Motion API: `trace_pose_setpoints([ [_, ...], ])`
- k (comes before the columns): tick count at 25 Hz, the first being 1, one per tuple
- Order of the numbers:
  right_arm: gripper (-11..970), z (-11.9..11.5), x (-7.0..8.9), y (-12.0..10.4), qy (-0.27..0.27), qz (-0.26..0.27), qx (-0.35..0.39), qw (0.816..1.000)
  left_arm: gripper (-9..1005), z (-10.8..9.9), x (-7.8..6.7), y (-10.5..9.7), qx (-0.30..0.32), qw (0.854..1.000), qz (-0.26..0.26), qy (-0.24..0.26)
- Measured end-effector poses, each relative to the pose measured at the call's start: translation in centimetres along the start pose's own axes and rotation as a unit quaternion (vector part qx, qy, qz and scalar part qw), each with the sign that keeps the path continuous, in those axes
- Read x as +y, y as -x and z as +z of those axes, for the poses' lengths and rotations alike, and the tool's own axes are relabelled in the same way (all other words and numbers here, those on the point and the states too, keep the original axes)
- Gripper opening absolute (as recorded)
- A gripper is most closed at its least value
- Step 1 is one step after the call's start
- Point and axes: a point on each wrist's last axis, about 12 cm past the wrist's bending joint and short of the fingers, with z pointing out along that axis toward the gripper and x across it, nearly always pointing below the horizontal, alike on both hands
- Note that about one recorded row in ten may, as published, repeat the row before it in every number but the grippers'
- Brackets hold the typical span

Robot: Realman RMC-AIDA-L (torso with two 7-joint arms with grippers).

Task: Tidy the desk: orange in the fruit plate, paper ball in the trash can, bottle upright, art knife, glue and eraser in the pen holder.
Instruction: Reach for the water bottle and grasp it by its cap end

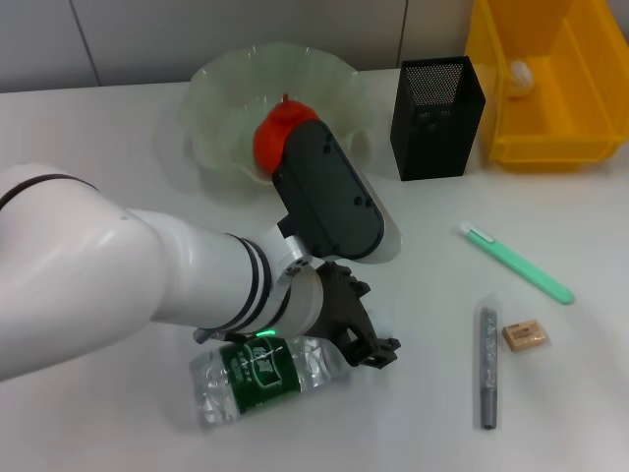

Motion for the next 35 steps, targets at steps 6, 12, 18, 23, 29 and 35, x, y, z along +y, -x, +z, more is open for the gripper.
trace_pose_setpoints([
  [6, 701, 0.2, 0.0, -0.1, 0.001, 0.003, -0.001, 1.000, 729, 0.3, 0.2, -0.2, 0.003, 1.000, 0.000, 0.004],
  [12, 700, 0.6, -0.3, 0.1, -0.001, 0.003, -0.004, 1.000, 728, 0.6, 0.2, -0.5, 0.010, 1.000, 0.006, 0.005],
  [18, 700, 0.9, -0.5, 0.4, -0.003, 0.000, -0.005, 1.000, 727, 0.6, 0.2, -0.6, 0.013, 1.000, 0.008, 0.007],
  [23, 701, 1.1, -0.6, 0.5, -0.005, 0.000, -0.005, 1.000, 725, 0.7, 0.2, -0.7, 0.014, 1.000, 0.008, 0.007],
  [29, 701, 1.2, -0.6, 0.5, -0.006, 0.000, -0.005, 1.000, 724, 0.7, 0.2, -0.7, 0.013, 1.000, 0.008, 0.008],
  [35, 701, 1.2, -0.6, 0.5, -0.010, 0.001, -0.005, 1.000, 722, 0.7, 0.4, -0.7, 0.014, 1.000, 0.012, 0.012],
])
